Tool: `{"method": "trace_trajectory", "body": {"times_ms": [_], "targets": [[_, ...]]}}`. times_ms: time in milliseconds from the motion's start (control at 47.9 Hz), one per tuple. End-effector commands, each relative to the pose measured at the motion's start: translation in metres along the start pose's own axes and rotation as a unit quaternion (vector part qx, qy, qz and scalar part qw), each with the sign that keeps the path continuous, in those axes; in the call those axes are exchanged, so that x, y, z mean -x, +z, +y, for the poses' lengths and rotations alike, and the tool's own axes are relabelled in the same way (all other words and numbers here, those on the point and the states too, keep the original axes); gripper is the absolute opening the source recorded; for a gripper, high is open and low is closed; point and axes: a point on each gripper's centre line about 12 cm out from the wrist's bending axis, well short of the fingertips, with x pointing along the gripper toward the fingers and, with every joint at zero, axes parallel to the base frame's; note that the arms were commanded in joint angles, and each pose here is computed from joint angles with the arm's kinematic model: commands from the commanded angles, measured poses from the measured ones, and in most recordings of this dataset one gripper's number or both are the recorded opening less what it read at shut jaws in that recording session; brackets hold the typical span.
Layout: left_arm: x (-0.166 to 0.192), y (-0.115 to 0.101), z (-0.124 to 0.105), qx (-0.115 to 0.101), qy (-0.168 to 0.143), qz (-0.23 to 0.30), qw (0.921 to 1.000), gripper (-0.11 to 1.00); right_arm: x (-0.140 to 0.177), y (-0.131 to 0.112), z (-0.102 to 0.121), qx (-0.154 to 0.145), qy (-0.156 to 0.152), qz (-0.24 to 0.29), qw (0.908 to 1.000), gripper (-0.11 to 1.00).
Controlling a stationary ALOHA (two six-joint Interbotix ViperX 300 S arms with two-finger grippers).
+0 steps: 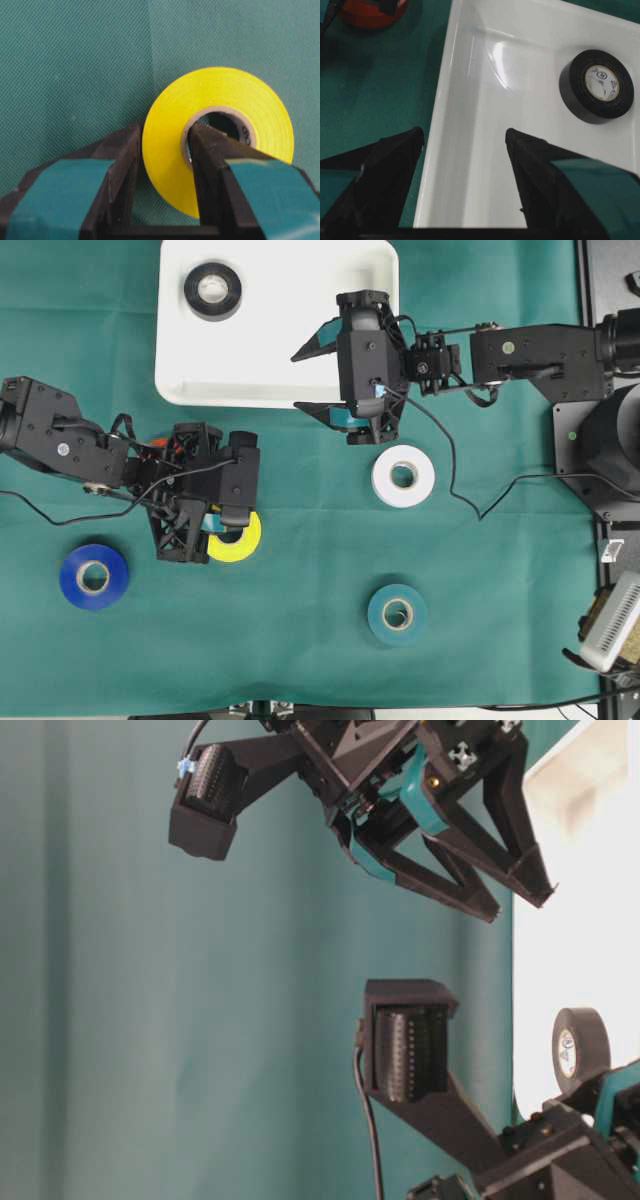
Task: Put the tape alternately from left to right into the white case.
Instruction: 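Move the left gripper to the yellow tape roll and grip its rim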
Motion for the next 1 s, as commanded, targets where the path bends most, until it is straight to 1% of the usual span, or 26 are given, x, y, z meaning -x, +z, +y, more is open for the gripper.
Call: {"method": "trace_trajectory", "body": {"times_ms": [0, 146, 459, 668, 835, 981], "targets": [[0.015, 0.019, 0.000, 0.000, -0.002, -0.032, 0.9995, -0.03, 0.006, 0.012, 0.000, 0.001, -0.001, -0.022, 0.9998, 0.70], [0.023, 0.025, -0.001, 0.001, -0.004, -0.044, 0.9990, -0.03, 0.006, 0.012, 0.000, 0.001, -0.001, -0.022, 0.9998, 0.70], [0.061, 0.045, -0.004, -0.001, -0.007, -0.066, 0.9978, -0.03, 0.006, 0.012, -0.001, 0.001, -0.001, -0.021, 0.9998, 0.70], [0.073, 0.051, -0.004, -0.003, -0.008, -0.079, 0.9968, -0.03, 0.006, 0.012, 0.000, 0.001, -0.001, -0.021, 0.9998, 0.70], [0.073, 0.051, 0.002, 0.003, -0.003, -0.078, 0.9970, -0.03, 0.006, 0.012, -0.001, 0.001, -0.001, -0.021, 0.9998, 0.70], [0.074, 0.052, 0.015, 0.012, 0.009, -0.075, 0.9971, -0.03, 0.006, 0.012, -0.001, 0.001, -0.001, -0.021, 0.9998, 0.70]]}}
